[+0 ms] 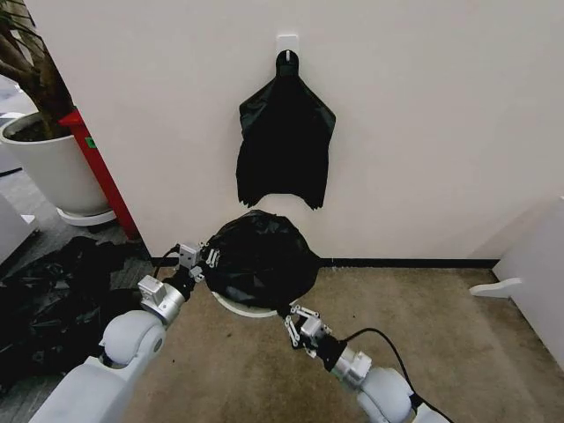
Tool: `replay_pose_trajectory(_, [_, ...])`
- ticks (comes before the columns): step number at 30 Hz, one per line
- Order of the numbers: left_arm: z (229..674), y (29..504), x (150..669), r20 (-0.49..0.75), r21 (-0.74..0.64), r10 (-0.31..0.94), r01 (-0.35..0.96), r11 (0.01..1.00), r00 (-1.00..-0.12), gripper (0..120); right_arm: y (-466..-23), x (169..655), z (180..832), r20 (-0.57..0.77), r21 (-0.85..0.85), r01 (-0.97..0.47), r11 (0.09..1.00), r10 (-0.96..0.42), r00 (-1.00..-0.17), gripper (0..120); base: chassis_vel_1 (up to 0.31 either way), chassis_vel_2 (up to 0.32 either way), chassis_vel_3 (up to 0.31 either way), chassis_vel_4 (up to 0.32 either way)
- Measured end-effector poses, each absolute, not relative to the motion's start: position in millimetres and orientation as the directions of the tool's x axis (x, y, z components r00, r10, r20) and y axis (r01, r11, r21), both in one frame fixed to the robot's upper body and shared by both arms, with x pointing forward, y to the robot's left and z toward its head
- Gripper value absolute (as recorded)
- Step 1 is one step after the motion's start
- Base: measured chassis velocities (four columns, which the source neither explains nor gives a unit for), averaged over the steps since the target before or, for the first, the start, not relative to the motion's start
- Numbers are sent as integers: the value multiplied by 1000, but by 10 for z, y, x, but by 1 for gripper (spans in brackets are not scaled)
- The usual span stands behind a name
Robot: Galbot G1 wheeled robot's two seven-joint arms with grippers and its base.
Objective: Place the garbage bag over the trash bin.
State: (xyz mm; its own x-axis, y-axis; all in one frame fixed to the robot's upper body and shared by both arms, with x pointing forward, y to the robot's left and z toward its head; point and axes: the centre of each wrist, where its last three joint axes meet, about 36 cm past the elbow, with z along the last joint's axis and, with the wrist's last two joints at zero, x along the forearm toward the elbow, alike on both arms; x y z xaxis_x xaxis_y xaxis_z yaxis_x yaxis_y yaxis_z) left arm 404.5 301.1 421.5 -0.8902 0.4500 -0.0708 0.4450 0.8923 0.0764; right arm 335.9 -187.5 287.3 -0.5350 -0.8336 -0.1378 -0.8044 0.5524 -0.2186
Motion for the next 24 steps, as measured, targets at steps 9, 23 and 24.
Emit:
replay_pose_trajectory(9, [4291,2985,3999,-71,26,452,452,892,-889,3,-1944,3413,2724,-120,-247,-845,474,-880,-459,0,0,0,0,0])
replay_pose_trajectory(23, [4420,2918,3985,-61,-107,447,451,886,-893,3,-2105,3698,2413,6,-422,-793,439,-873,-487,0,0,0,0,0])
replay_pose_trajectory(24, [4431,2913,3979,-59,-109,450,454,884,-891,3,-2127,3737,2380,6,-436,-768,469,-852,-524,0,0,0,0,0])
